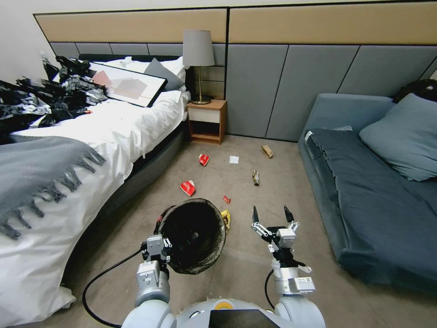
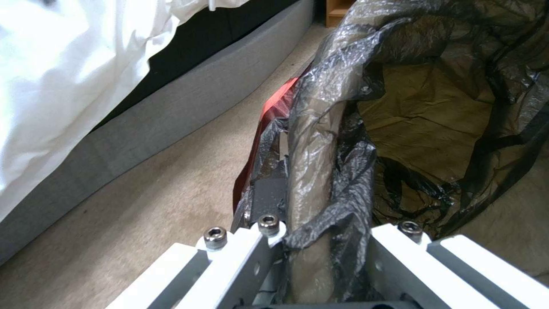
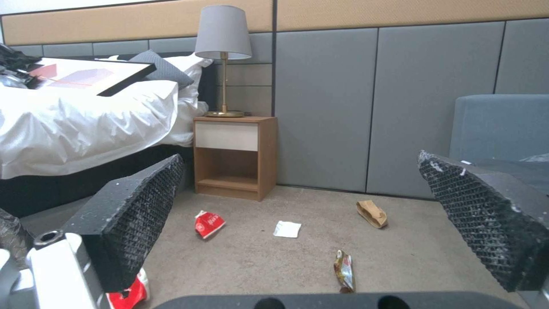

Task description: Pick up the trash bin, then pick up the garbage from the floor and place it into the trash bin.

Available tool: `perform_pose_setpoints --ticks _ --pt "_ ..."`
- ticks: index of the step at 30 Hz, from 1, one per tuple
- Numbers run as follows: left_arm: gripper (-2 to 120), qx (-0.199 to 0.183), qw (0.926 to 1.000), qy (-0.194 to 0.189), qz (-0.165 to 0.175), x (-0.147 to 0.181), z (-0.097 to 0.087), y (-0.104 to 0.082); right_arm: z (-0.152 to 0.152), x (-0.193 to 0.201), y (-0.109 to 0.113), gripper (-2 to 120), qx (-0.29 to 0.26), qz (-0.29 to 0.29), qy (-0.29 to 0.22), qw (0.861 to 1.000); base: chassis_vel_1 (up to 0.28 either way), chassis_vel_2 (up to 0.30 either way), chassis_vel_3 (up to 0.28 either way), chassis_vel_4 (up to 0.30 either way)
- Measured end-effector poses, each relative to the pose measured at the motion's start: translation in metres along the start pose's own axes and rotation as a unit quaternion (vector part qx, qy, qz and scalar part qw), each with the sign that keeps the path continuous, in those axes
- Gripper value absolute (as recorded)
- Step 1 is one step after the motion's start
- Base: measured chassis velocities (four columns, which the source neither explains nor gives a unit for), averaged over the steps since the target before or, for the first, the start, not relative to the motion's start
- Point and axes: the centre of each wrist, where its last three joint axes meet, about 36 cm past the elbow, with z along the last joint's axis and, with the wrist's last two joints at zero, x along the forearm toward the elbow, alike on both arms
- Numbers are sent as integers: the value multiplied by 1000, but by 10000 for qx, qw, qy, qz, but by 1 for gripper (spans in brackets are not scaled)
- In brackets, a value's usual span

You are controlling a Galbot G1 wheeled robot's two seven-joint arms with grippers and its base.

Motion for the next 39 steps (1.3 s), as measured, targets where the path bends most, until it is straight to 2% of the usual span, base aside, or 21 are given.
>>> perform_pose_setpoints --ticks 39 --pt "1 -58 9999 -66 -149 -2 4 -1 10 -4 3 100 -4 -46 -32 10000 -64 68 64 -62"
